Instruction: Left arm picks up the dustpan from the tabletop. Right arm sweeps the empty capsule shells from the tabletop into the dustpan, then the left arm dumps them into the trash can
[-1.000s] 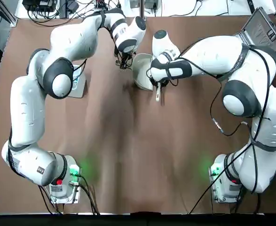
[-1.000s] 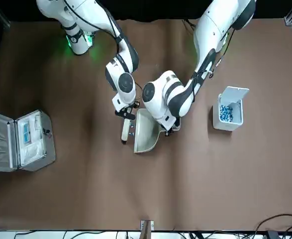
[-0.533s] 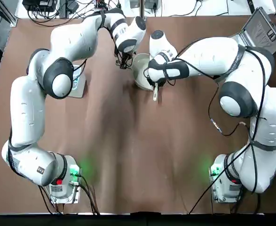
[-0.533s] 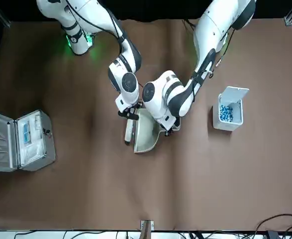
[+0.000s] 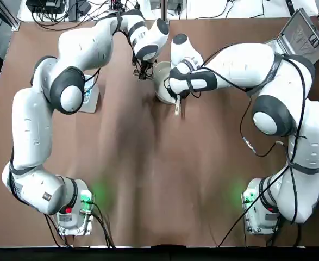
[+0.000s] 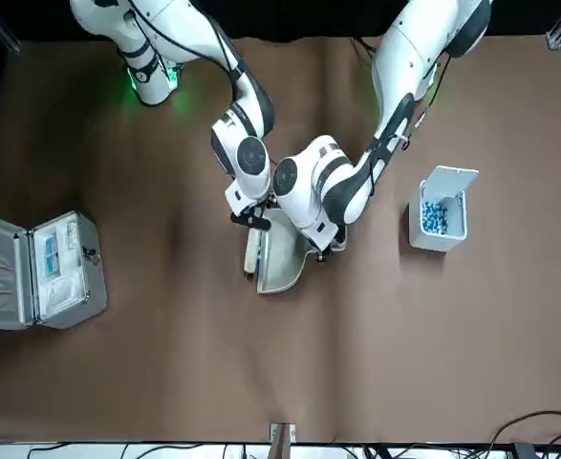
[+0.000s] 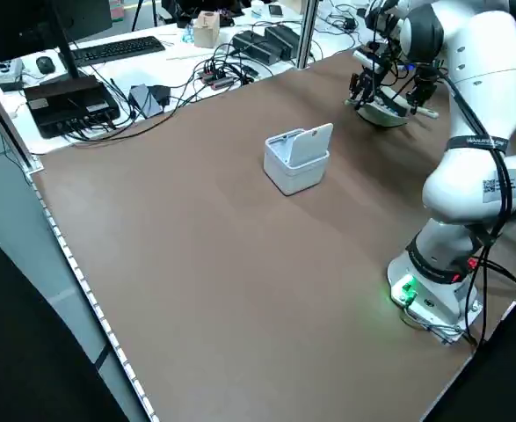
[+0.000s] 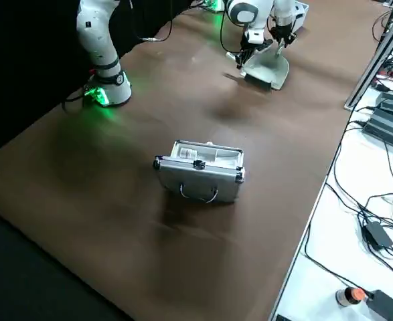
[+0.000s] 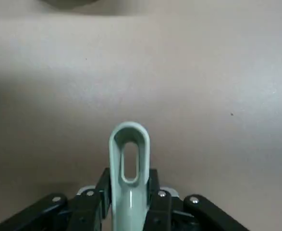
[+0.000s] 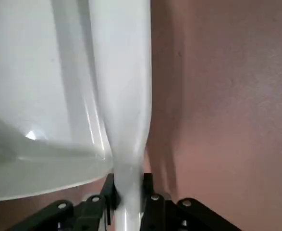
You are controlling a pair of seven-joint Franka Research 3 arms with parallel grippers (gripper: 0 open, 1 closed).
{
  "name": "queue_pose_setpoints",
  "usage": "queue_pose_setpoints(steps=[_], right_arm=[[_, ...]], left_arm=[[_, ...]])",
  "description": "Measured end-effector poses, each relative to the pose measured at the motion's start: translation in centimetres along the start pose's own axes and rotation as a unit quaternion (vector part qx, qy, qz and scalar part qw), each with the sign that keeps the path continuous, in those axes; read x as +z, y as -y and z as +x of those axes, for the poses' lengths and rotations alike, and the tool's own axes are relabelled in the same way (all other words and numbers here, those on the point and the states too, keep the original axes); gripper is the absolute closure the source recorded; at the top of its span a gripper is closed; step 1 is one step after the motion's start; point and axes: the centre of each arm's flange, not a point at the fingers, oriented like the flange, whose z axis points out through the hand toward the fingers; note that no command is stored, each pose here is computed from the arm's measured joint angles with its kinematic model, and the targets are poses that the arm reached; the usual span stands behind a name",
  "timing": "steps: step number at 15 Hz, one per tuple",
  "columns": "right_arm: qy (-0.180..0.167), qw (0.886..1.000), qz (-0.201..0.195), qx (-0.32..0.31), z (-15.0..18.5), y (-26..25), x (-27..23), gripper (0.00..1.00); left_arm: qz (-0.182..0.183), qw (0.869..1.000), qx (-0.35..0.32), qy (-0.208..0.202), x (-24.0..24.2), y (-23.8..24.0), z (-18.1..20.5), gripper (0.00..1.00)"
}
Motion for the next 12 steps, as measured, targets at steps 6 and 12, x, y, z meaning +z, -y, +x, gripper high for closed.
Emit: queue_pose_setpoints(steps=[6, 12], right_arm=[[0.003, 1.0, 0.005, -0.01, -0.7, 1.2, 0.5, 0.74], [0.005, 1.0, 0.02, -0.013, -1.4, 2.4, -0.4, 0.74]], left_arm=[[0.0, 1.0, 0.0, 0.0, 0.0, 0.0, 0.0, 0.67], [0.0, 1.0, 0.0, 0.0, 0.0, 0.0, 0.0, 0.67]])
